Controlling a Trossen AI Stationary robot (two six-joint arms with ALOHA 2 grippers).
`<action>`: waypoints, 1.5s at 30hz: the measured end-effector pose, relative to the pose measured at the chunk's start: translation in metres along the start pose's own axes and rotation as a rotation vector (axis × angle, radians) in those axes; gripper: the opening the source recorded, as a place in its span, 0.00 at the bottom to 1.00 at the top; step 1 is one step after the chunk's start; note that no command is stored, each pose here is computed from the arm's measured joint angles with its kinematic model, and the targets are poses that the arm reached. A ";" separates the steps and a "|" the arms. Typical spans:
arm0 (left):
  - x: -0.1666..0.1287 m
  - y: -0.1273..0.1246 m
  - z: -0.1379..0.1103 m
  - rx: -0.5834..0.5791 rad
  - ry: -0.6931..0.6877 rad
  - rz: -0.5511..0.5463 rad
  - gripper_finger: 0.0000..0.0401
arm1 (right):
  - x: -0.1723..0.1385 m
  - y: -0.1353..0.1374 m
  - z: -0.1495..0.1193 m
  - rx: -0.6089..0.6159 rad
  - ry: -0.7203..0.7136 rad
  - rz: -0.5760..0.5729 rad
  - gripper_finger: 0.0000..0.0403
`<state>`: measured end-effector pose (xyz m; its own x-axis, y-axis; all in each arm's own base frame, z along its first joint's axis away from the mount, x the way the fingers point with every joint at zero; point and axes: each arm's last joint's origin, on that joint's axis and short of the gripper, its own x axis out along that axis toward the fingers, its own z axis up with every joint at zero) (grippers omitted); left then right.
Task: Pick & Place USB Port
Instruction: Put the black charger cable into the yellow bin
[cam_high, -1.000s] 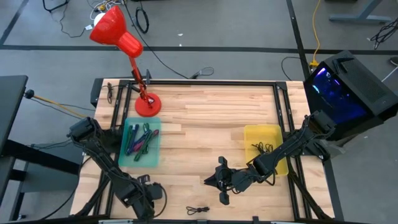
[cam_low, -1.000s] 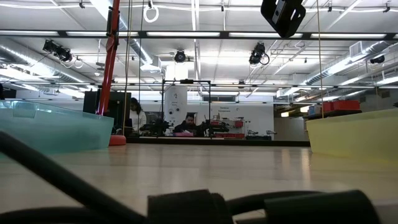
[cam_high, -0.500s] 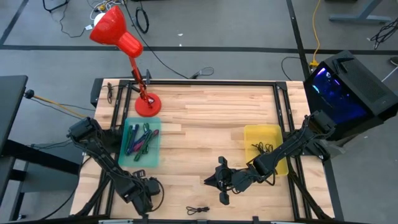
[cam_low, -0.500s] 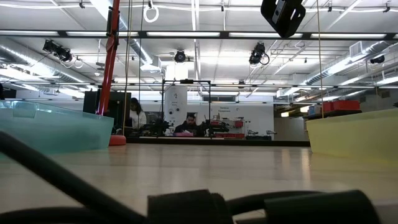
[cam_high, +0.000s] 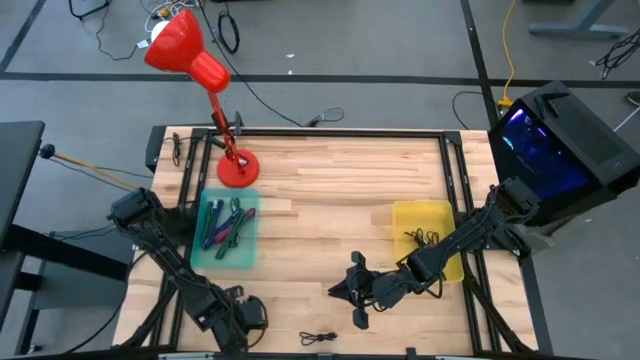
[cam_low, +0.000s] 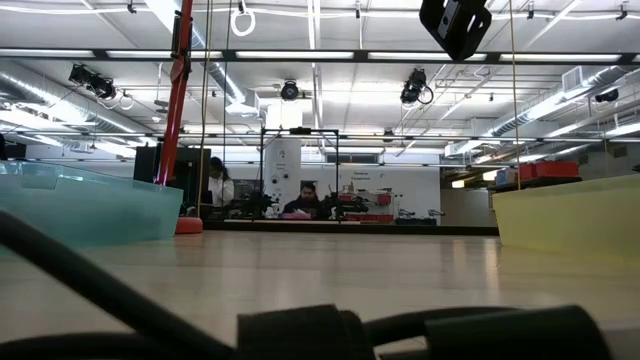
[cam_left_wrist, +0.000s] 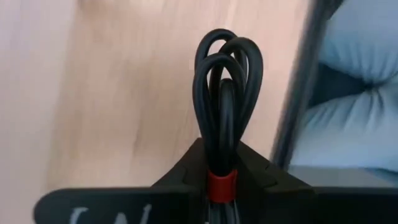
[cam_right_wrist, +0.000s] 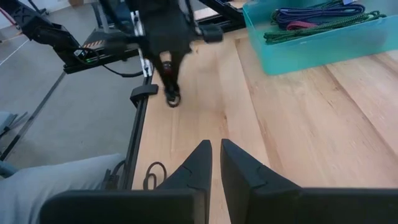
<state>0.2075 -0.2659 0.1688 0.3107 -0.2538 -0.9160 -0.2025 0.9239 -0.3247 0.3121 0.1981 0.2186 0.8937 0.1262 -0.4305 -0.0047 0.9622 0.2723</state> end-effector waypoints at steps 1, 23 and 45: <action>-0.005 -0.005 0.003 0.017 -0.027 0.004 0.11 | 0.000 0.000 0.000 -0.001 0.002 -0.002 0.09; -0.089 -0.043 0.075 0.457 -0.759 0.520 0.11 | -0.008 0.021 0.017 -0.175 -0.218 0.129 0.14; -0.091 -0.030 0.143 0.510 -0.763 0.319 0.11 | -0.009 0.020 0.028 -0.221 -0.333 0.077 0.50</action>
<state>0.3184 -0.2295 0.2958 0.8659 0.1180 -0.4860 -0.0103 0.9758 0.2185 0.3163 0.2097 0.2520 0.9832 0.1502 -0.1036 -0.1417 0.9862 0.0854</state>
